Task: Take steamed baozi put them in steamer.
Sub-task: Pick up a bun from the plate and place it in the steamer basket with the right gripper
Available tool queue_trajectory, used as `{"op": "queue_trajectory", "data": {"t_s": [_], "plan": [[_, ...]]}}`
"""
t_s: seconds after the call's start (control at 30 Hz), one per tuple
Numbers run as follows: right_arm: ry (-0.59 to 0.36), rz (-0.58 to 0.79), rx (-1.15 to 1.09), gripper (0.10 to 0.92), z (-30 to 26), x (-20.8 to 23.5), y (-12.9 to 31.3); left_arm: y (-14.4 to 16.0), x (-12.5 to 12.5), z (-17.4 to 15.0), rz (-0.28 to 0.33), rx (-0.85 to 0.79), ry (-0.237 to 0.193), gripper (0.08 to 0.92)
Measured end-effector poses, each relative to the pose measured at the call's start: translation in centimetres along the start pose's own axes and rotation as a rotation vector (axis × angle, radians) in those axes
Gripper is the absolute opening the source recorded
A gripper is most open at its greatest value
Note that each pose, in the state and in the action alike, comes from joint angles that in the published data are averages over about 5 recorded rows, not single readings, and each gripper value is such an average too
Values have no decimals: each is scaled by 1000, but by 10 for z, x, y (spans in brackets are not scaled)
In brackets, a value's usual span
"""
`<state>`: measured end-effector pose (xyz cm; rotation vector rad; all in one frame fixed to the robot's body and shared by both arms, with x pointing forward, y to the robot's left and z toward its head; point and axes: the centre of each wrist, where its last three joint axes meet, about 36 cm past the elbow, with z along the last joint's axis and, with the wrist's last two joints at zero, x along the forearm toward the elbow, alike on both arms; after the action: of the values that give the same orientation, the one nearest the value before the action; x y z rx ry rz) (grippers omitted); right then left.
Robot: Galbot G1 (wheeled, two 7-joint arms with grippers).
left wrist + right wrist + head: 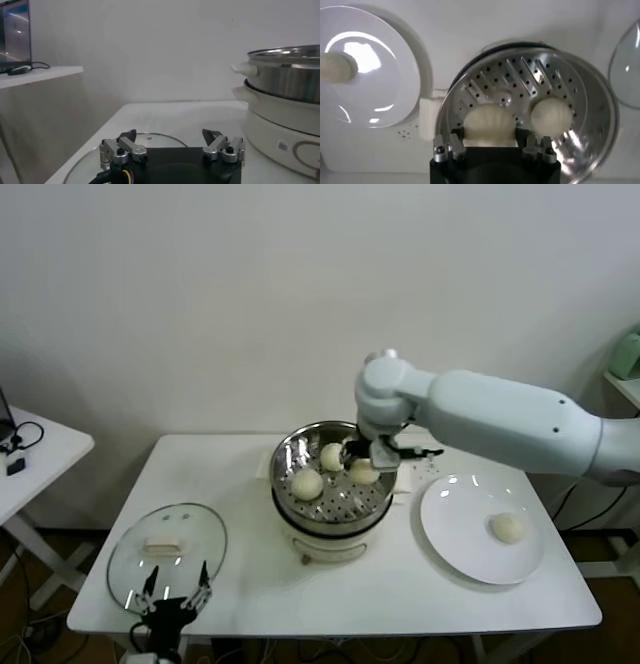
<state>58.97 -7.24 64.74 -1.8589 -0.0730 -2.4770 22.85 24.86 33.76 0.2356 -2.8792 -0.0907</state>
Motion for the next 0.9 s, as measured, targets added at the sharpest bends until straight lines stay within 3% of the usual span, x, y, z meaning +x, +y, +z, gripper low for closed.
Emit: {"op": "queue_trajectory", "data": {"t_s": [0.43,0.9], "plan": [[-23,-11,166,670,-15,-33,-36,-3,1,1,1,6,12,823],[-50,-18,219,670,-21,-51,-36,-4,-1,3,1,13,24,823]]}}
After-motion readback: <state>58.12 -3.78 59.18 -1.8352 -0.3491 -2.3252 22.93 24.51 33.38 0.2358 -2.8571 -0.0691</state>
